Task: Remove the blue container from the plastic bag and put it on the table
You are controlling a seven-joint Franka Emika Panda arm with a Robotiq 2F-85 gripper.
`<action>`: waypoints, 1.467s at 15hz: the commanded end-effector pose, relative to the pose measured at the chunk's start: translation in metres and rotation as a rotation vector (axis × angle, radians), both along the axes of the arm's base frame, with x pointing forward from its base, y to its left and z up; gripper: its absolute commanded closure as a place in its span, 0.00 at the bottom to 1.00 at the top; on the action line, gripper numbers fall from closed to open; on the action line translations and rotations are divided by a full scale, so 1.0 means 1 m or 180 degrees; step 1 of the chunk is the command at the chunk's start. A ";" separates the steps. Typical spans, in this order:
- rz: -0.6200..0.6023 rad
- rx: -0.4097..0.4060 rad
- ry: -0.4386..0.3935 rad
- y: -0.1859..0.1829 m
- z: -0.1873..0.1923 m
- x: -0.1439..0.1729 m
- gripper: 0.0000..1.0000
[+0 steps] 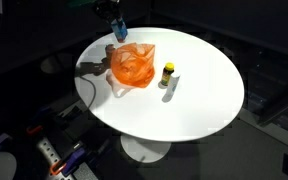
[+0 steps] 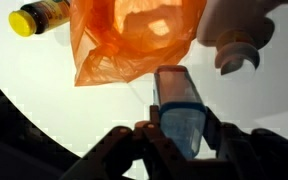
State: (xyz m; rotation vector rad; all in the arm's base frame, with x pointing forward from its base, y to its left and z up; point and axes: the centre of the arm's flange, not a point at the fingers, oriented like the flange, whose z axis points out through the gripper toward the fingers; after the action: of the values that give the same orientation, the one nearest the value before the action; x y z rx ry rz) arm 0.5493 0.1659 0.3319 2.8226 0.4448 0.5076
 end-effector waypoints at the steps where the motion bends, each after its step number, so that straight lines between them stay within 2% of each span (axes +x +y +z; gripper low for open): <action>1: 0.0175 -0.0002 -0.0028 0.007 -0.009 0.015 0.81; 7: 0.0419 0.0128 0.0042 0.012 -0.035 0.032 0.81; 11: 0.0533 0.0217 0.0179 0.014 -0.057 0.039 0.81; 15: 0.0524 0.0286 0.0407 0.015 -0.071 0.036 0.81; 22: 0.0451 0.0252 0.0736 0.026 -0.078 0.024 0.81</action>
State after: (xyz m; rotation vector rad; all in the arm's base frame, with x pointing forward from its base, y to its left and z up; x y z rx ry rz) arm 0.5703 0.1847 0.2487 2.9444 0.6621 0.2964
